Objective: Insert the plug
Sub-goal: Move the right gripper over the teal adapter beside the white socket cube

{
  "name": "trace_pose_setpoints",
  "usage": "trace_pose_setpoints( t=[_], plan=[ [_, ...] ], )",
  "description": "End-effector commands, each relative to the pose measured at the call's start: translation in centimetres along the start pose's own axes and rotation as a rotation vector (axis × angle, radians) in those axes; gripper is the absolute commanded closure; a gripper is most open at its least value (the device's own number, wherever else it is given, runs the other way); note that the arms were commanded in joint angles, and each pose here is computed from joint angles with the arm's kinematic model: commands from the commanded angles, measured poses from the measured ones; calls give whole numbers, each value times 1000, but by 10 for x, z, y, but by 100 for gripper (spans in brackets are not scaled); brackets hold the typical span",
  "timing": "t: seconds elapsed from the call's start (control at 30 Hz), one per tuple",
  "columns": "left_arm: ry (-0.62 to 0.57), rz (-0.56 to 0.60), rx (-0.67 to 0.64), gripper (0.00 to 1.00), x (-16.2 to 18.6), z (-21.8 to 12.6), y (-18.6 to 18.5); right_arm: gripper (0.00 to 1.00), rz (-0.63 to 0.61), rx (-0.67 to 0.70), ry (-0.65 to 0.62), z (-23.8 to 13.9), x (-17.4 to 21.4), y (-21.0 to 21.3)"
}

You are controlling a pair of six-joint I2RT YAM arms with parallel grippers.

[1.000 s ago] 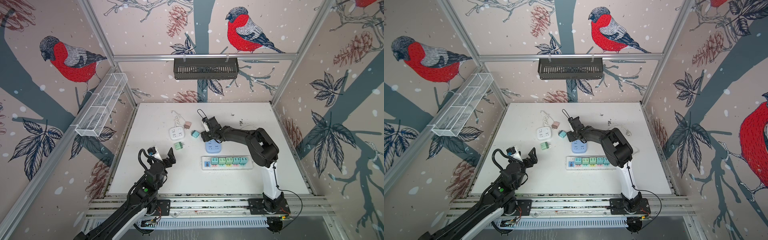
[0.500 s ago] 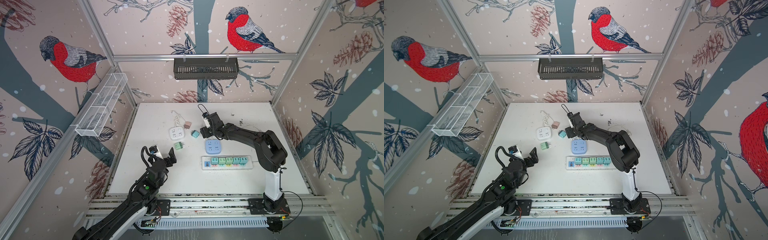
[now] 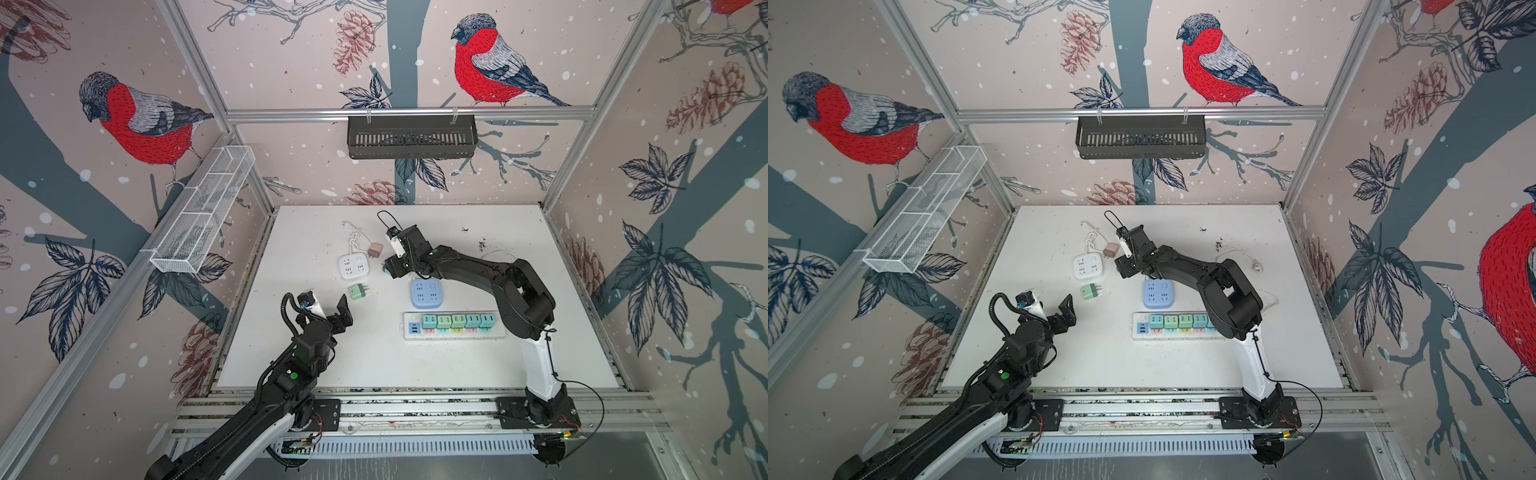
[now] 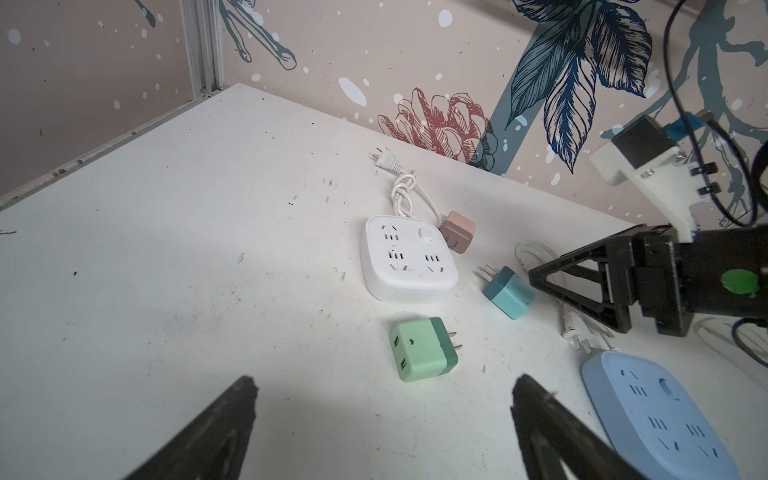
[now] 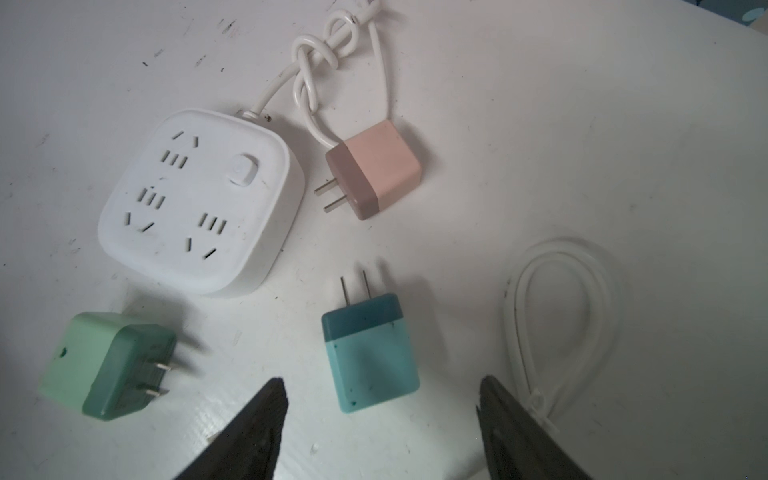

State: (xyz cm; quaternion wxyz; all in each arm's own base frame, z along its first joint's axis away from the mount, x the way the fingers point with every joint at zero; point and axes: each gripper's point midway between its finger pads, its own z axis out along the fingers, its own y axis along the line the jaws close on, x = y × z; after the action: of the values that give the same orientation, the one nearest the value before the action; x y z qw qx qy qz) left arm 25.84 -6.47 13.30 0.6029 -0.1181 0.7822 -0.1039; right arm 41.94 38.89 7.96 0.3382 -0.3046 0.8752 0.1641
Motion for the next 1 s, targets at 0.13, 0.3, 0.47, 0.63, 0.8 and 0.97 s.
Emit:
trace_pose_setpoints(
  t=[0.13,0.3,0.47,0.63,0.8,0.97],
  plan=[
    [-16,-33,10,5,-6,0,-3,27,19,42,15,25,-10,-9],
    [-16,-34,8,5,-6,0,-3,29,55,96,22,41,-17,-22],
    [-14,-35,10,5,-6,0,-3,29,75,114,34,55,-14,-24],
    [-12,-35,12,5,-5,0,-4,29,69,133,54,60,-4,-22],
    [-14,-37,15,5,-7,-1,-4,30,47,154,64,55,3,-14],
    [-14,-38,16,5,-7,-1,-4,29,29,159,61,40,10,-4]
  ],
)
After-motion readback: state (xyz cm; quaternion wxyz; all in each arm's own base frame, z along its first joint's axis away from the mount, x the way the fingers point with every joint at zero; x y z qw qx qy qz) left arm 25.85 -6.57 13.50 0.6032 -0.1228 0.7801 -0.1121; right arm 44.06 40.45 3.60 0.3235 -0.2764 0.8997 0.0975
